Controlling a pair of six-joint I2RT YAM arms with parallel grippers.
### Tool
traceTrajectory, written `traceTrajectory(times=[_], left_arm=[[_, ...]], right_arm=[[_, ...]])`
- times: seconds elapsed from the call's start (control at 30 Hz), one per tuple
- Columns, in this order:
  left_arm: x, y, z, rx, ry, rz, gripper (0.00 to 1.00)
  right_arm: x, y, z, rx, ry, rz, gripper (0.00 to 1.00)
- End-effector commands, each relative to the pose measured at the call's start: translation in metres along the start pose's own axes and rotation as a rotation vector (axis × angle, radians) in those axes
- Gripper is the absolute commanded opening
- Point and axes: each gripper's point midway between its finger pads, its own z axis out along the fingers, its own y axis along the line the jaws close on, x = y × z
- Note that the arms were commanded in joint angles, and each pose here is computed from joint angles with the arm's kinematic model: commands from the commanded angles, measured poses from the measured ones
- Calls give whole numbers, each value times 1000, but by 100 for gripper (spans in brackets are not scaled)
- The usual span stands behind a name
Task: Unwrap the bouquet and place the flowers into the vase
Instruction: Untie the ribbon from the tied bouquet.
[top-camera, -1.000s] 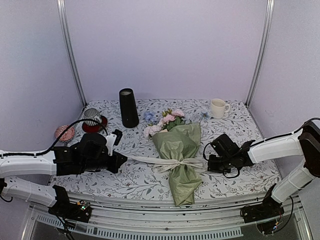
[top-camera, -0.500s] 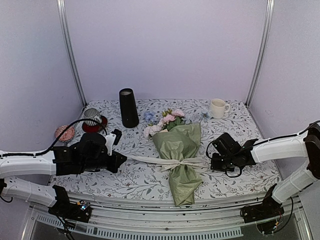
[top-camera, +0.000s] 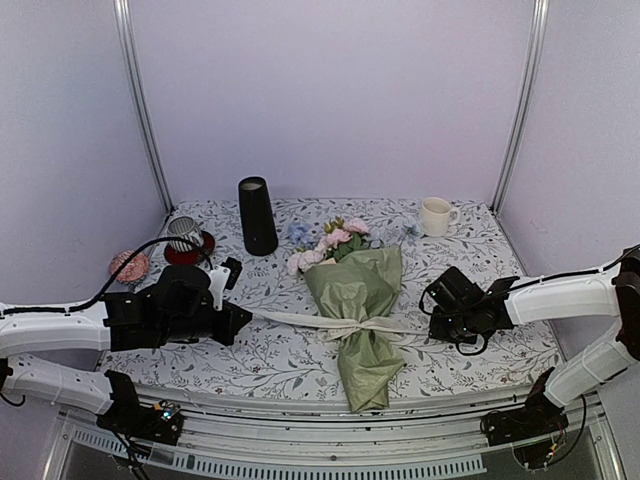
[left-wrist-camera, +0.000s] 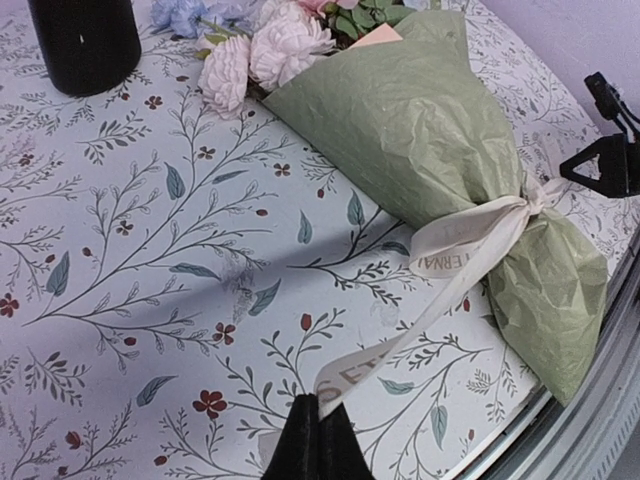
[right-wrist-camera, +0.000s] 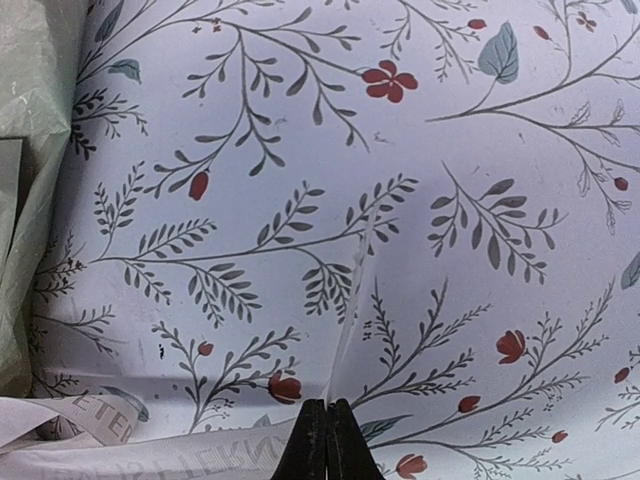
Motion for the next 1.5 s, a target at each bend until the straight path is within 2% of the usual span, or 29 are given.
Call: traceTrajectory(times=[0.0, 0.47, 0.7, 1.0, 1.2, 1.47], left_arm=[[-1, 10, -2, -31, -9, -20, 0], [-2, 11, -3, -32, -11, -24, 0], [-8, 13, -10, -38, -38, -32, 0], [-24, -1, -18, 31, -87, -23, 0], [-49, -18, -28, 85, -132, 17, 0], [-86, -35, -43, 120, -198, 52, 0]], right_arm=[[-13, -13, -10, 68, -58, 48, 2], [-24, -54, -32, 212, -156, 200, 2], [-32, -63, -44, 227, -212, 227, 2], [-35, -68, -47, 216, -238, 278, 2], [-34, -60, -39, 170, -224, 264, 2], [-29, -56, -28, 191, -186, 224, 2]])
